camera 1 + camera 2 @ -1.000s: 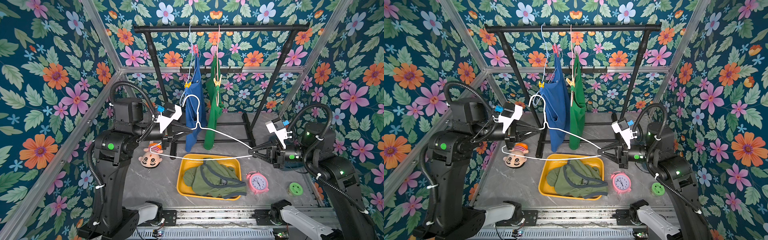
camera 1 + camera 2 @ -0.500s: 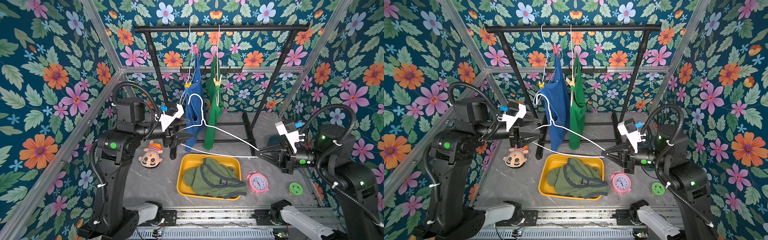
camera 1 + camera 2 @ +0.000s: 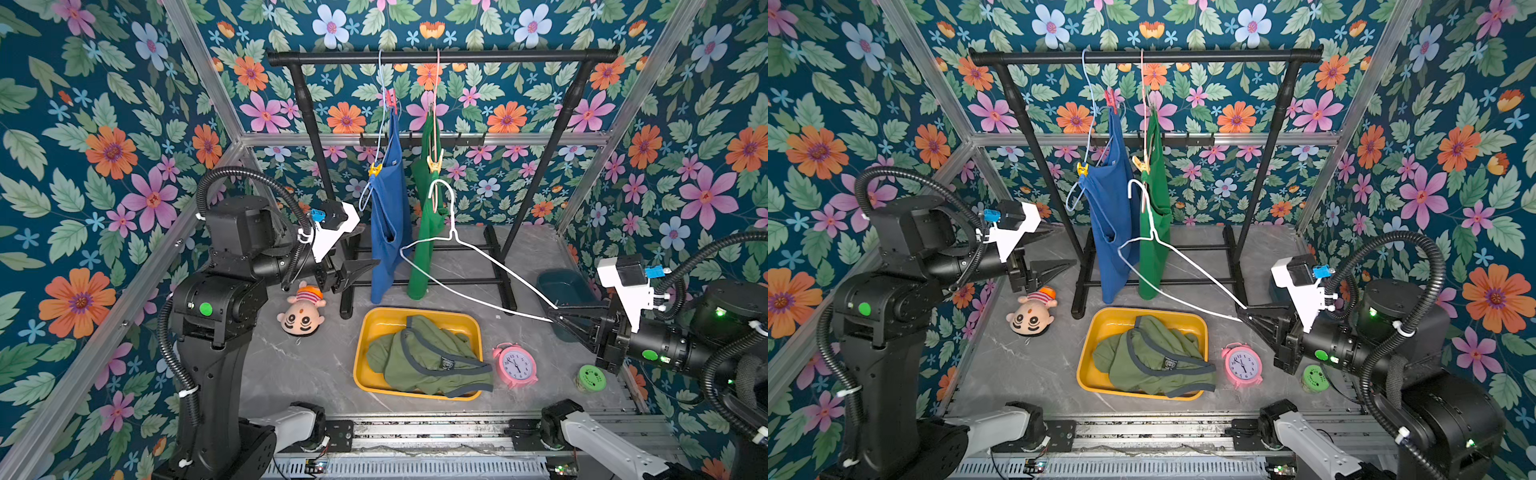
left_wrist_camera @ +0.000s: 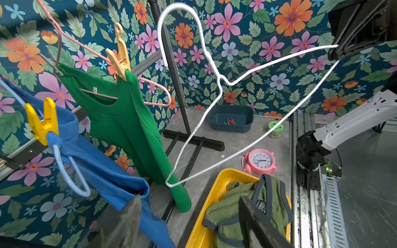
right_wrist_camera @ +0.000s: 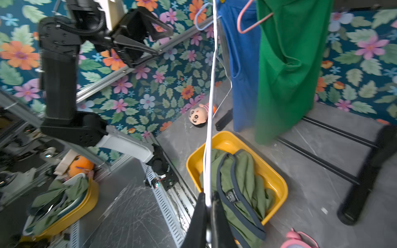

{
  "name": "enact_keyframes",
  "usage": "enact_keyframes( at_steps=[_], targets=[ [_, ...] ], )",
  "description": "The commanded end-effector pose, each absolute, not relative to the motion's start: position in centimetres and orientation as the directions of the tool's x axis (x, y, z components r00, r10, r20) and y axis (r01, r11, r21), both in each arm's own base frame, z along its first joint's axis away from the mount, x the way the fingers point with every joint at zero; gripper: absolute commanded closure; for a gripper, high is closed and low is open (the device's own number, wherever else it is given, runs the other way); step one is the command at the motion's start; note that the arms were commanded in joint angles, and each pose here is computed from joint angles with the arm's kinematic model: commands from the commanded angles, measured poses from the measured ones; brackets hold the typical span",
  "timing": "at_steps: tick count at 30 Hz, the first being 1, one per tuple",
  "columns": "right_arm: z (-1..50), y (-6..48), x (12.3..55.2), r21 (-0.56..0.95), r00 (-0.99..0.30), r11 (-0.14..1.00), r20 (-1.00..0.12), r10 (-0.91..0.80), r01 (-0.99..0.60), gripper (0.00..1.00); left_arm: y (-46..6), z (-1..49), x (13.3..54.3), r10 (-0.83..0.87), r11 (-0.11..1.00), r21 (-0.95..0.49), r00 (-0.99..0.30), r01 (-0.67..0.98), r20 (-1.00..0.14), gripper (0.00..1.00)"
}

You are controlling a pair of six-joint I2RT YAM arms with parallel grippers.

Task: Remove the clothespins securing tank tops to the hanger
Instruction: Place the hanger on the clothesline.

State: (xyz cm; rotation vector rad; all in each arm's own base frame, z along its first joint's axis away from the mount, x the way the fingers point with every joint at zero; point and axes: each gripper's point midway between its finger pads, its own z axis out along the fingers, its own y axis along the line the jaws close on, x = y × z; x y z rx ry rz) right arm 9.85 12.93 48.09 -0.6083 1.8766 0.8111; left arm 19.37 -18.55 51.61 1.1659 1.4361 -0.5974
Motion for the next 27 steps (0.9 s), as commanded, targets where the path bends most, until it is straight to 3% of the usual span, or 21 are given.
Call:
enact_keyframes(
  at_steps=[1, 6, 11, 14, 27],
  targets=[
    [46.1, 10.4, 10.3, 0.24, -0.458, 0.776, -0.886, -0.07, -0.583, 1.0, -18.6, 51.8, 19.7, 0.315, 0.386, 0.253, 0.131, 0.887, -0.94, 0.26],
    [46.2, 8.7, 9.0, 0.237, -0.459, 0.821, -0.888, -0.035, -0.519, 1.0, -18.9, 51.7, 19.7, 0.308, 0.369, 0.244, 0.13, 0.897, -0.943, 0.26],
    [49.1, 7.9, 9.2, 0.193, -0.317, 0.837, -0.948, 0.025, -0.511, 1.0, -19.1, 52.2, 19.6, 0.281, 0.361, 0.231, 0.131, 0.904, -0.951, 0.26],
    [51.1, 7.9, 10.9, 0.154, -0.211, 0.848, -0.976, 0.051, -0.507, 1.0, -19.3, 52.0, 19.9, 0.27, 0.366, 0.214, 0.116, 0.906, -0.956, 0.26],
    [57.1, 8.8, 21.5, 0.05, 0.004, 0.914, -0.998, 0.057, -0.403, 1.0, -19.2, 49.5, 22.1, 0.288, 0.418, 0.169, 0.046, 0.893, -0.956, 0.25]
  ],
)
